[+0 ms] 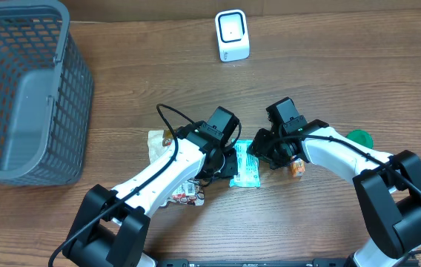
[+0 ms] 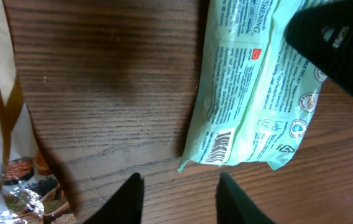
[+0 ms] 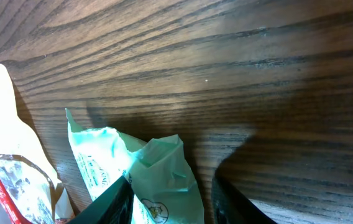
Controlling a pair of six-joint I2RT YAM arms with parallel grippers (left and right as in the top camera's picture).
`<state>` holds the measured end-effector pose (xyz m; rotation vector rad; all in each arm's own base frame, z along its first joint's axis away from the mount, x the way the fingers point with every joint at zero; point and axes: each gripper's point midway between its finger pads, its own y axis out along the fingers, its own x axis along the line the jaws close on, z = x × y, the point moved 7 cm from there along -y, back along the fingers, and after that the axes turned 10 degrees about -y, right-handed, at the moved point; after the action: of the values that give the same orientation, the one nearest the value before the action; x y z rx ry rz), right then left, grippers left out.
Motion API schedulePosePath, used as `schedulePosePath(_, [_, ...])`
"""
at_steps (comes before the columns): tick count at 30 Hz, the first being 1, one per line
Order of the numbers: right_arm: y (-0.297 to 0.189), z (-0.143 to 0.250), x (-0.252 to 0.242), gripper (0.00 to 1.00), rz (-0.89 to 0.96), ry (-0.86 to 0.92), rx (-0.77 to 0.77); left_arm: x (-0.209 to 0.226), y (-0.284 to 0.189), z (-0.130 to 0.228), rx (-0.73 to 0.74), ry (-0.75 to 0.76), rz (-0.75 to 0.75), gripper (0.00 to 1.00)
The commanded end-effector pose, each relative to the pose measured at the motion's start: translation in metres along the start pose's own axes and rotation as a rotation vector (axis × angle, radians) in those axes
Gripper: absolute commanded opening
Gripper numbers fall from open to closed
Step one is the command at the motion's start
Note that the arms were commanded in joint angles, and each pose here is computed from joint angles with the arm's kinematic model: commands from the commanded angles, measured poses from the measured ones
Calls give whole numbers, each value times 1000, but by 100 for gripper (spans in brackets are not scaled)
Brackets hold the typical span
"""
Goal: Scan the item barcode
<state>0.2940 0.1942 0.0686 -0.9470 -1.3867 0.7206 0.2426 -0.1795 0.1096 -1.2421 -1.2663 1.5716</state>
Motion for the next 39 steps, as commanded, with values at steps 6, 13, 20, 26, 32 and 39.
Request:
schedulePosePath(6, [-10, -5, 5, 52, -46, -88, 12, -1, 4, 1, 16, -14, 11, 44])
schedulePosePath(13, [-17, -2, 3, 53, -6, -83, 12, 0, 3, -1, 14, -16, 11, 48])
schedulePosePath(20, [-8, 23, -6, 48, 66, -77, 87, 7, 3, -7, -40, -2, -40, 67])
schedulePosePath(26, [2, 44, 9, 48, 72, -65, 125, 13, 1, -14, -49, -30, -43, 66])
schedulePosePath(32, [4, 46, 23, 48, 43, -80, 111, 22, -1, -22, -52, -67, -48, 62])
schedulePosePath(39, [-23, 20, 27, 54, -31, -75, 60, 27, -1, -19, -27, -47, -72, 55])
